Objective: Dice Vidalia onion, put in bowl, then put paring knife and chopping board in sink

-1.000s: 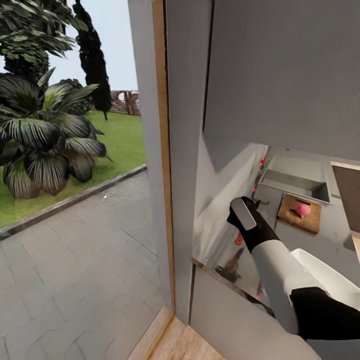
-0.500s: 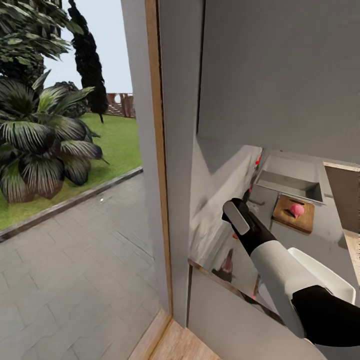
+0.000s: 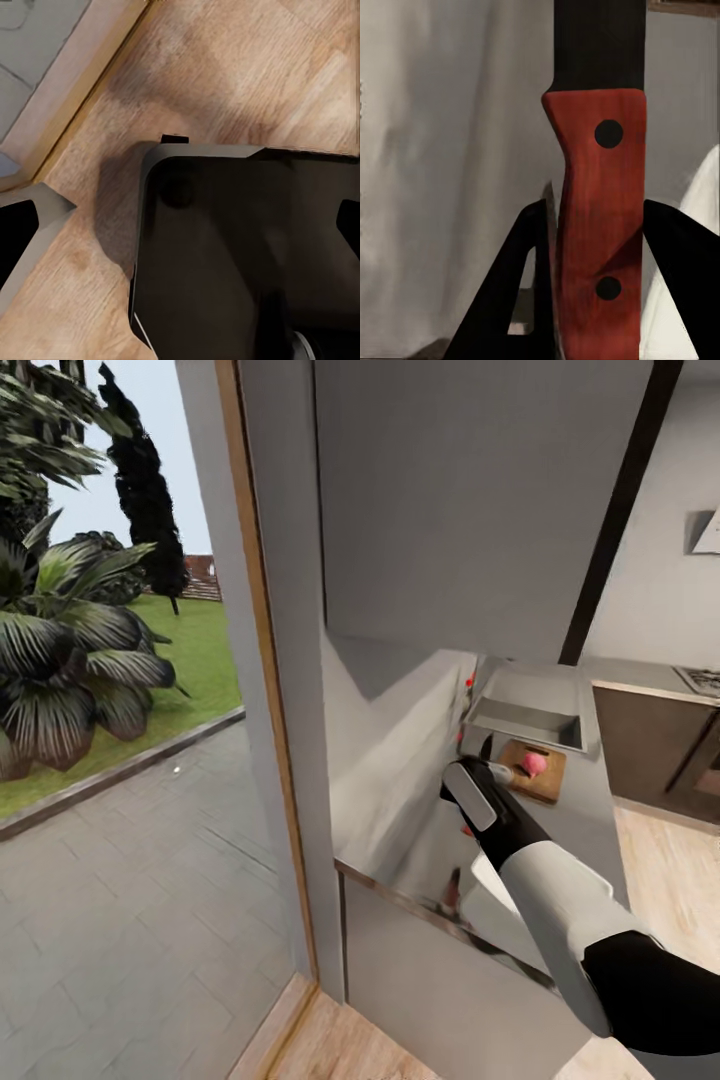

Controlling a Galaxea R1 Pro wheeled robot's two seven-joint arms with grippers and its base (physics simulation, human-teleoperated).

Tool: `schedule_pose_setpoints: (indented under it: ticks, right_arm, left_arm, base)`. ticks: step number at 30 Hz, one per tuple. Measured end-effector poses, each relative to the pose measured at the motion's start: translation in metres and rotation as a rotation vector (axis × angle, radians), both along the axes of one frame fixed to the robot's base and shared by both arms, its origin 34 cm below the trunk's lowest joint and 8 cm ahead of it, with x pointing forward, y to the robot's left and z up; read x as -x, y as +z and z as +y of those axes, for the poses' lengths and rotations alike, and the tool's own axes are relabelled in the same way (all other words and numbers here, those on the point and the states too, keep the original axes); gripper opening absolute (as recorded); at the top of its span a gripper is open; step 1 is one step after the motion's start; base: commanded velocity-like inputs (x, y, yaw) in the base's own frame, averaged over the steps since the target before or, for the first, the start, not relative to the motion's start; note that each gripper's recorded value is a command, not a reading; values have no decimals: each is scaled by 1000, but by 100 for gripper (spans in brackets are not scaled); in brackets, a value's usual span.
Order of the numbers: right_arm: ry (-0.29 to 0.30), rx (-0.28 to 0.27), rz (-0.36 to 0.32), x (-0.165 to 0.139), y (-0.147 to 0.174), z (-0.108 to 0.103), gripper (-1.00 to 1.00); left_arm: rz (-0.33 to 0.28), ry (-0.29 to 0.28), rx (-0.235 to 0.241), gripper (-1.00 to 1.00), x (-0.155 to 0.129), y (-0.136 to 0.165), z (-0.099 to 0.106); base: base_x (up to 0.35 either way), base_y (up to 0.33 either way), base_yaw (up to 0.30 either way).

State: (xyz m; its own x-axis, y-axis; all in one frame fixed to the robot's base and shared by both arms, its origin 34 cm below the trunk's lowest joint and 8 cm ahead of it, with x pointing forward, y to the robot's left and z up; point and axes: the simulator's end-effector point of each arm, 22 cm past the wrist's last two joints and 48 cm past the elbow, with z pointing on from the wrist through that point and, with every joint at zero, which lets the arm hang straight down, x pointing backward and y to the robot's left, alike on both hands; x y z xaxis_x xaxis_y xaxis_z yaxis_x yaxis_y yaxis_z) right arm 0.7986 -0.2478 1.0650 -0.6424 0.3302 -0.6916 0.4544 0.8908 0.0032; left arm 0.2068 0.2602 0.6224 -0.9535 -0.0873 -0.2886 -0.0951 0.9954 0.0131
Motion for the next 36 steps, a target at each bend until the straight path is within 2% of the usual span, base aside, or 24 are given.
schedule_pose_setpoints:
  ticks: [6, 21, 36]
  right_arm:
    - [68, -58, -53, -10, 14, 18, -100]
    - [85, -68, -90, -12, 32, 23, -100]
    - [86, -66, -108, -10, 45, 23, -100]
  left_arm:
    - [-8, 0, 0, 100, -3, 1, 0]
    - [-24, -1, 0, 100, -9, 2, 0]
    - [-42, 0, -1, 100, -16, 4, 0]
  base:
    - [-17, -13, -149]
    - [0, -10, -155]
    - [0, -285, -182]
